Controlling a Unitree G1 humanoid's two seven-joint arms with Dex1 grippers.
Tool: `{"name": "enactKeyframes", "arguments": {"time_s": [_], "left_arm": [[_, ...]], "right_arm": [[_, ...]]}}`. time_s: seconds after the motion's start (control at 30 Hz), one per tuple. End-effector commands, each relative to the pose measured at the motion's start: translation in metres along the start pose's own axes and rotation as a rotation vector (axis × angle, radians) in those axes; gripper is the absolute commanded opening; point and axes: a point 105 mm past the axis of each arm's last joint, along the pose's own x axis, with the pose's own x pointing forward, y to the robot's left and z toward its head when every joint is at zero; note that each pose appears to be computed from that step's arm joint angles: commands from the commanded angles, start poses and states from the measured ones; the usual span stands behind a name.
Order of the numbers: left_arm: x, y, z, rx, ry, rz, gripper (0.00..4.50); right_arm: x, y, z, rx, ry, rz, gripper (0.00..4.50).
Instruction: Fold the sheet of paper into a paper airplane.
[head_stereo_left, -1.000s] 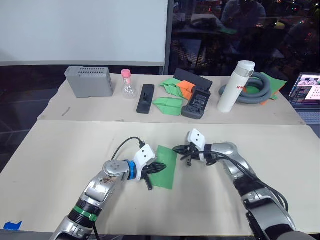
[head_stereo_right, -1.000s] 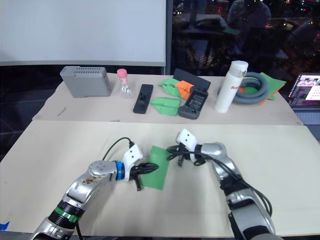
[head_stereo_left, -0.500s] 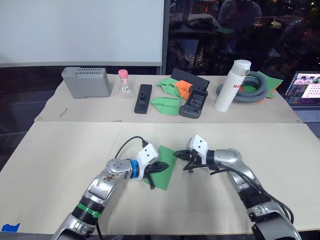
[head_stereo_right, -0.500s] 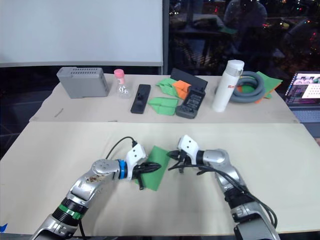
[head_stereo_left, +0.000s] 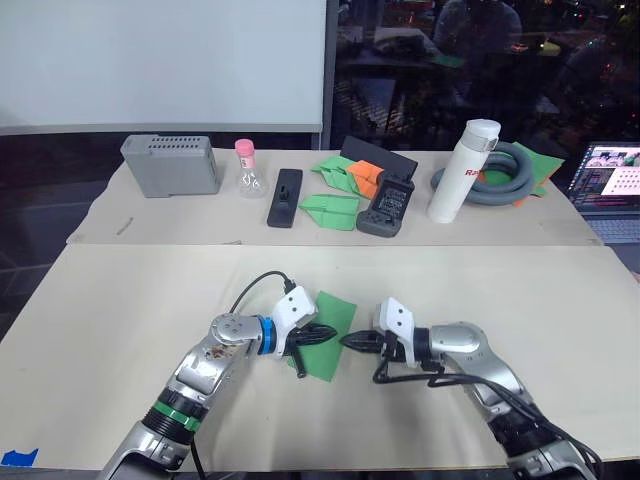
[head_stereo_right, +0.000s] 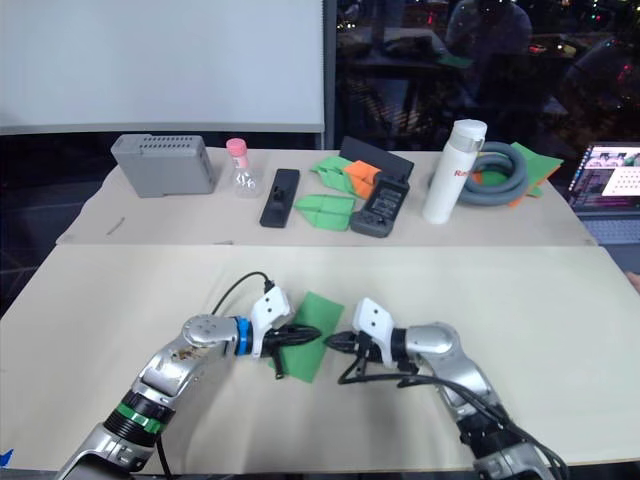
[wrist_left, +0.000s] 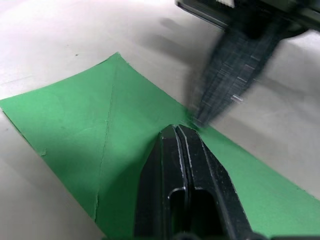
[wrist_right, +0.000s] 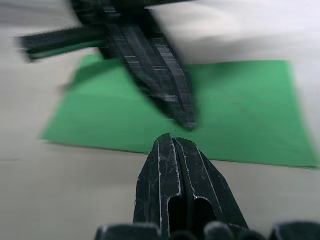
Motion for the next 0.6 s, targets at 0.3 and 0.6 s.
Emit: {"name": "enactKeyframes", "arguments": {"time_s": [0.3, 0.6], "left_arm": [[0.005, -0.006, -0.014, -0.031, 0.05, -0.036, 0.0], [-0.007, 0.003, -0.003, -0.066, -0.008, -0.01, 0.0]], "right_arm": [[0.004, 0.05, -0.006, 0.067, 0.06, 0.163, 0.01], [-0.013, 0.035, 0.02, 0.075, 0.015, 0.168, 0.01]]}}
